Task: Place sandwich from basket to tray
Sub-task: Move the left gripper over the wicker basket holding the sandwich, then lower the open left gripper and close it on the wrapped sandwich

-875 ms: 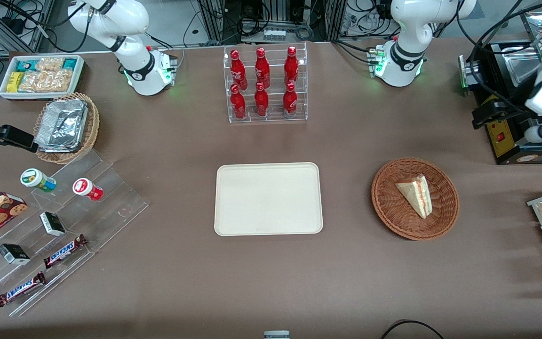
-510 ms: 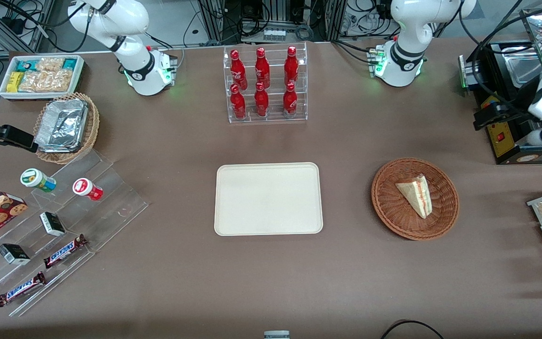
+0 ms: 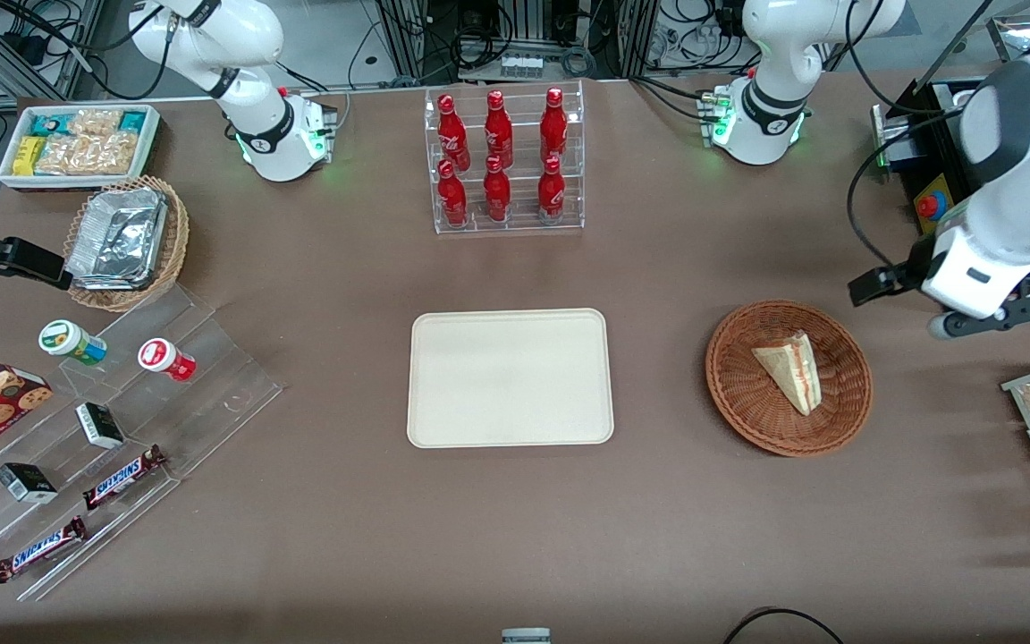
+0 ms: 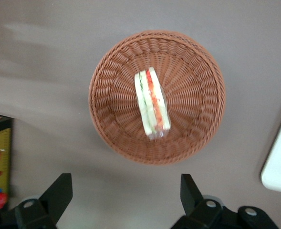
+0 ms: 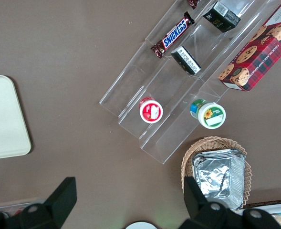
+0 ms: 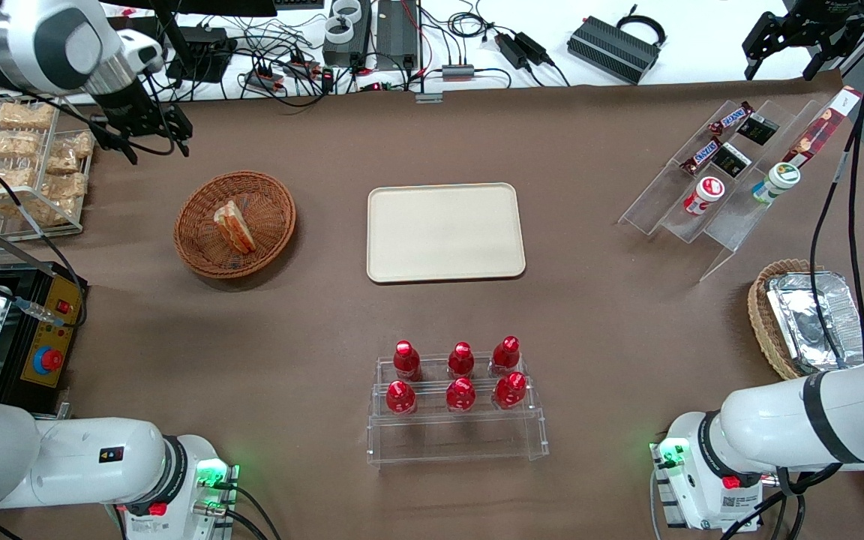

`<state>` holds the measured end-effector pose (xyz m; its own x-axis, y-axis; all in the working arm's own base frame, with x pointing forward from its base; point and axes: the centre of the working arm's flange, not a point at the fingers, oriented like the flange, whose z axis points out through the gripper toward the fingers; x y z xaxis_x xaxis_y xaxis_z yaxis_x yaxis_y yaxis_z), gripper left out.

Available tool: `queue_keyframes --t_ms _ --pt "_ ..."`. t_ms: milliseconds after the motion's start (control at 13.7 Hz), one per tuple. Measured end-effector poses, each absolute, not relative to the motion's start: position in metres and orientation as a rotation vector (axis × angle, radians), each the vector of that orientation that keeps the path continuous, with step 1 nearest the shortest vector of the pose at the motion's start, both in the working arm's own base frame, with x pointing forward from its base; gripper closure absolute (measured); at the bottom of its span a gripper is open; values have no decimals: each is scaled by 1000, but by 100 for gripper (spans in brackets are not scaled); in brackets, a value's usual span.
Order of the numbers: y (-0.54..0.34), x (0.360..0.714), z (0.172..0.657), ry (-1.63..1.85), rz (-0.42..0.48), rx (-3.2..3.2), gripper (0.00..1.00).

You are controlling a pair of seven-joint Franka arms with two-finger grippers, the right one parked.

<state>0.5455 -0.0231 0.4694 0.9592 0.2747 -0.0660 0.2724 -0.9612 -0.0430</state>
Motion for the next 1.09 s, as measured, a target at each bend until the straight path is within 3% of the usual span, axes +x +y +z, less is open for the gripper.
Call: queue_keyframes --t_ms 438,1094 --pt "-32 532 388 -711 -26 -3048 0" --pt "-51 543 300 -756 16 -3045 0"
